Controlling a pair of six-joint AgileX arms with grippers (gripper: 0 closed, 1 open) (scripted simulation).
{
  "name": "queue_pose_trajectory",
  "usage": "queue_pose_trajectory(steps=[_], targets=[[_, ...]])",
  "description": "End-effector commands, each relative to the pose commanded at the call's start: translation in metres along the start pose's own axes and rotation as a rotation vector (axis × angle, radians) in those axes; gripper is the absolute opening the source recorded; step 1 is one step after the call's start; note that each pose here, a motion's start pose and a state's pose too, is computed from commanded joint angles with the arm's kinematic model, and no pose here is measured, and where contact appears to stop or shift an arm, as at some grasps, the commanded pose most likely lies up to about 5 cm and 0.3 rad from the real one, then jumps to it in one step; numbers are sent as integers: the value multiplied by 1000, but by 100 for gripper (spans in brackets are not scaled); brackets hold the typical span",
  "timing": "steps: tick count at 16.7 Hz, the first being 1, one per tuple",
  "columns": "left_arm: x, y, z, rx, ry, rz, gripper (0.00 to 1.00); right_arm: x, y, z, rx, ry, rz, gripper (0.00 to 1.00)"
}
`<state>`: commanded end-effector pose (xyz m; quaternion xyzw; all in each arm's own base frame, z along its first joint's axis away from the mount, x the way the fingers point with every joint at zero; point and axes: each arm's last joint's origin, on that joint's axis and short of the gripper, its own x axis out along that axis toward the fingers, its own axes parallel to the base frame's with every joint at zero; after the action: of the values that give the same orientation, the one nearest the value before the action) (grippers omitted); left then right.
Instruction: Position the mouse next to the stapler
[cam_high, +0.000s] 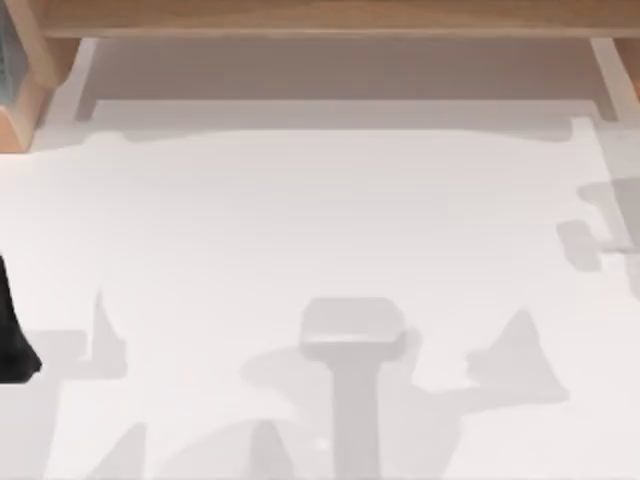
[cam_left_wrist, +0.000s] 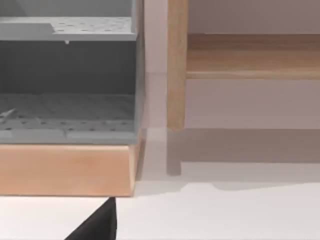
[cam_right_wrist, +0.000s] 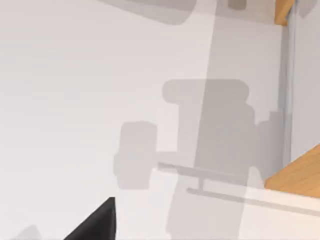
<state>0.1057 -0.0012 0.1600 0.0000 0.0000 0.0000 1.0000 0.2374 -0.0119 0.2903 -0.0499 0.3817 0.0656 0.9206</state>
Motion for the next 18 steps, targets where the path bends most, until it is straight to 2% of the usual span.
queue_pose_trajectory(steps=[4, 8, 14, 18], targets=[[0, 0, 0, 0, 0, 0, 100, 55, -44, 63, -24, 228, 20, 100], [0, 0, 0, 0, 0, 0, 100, 114, -105, 96, -14, 378, 24, 100], [0, 0, 0, 0, 0, 0, 100, 179, -184, 90, 20, 522, 19, 100], [0, 0, 0, 0, 0, 0, 100, 220, -201, 69, 11, 626, 42, 100]])
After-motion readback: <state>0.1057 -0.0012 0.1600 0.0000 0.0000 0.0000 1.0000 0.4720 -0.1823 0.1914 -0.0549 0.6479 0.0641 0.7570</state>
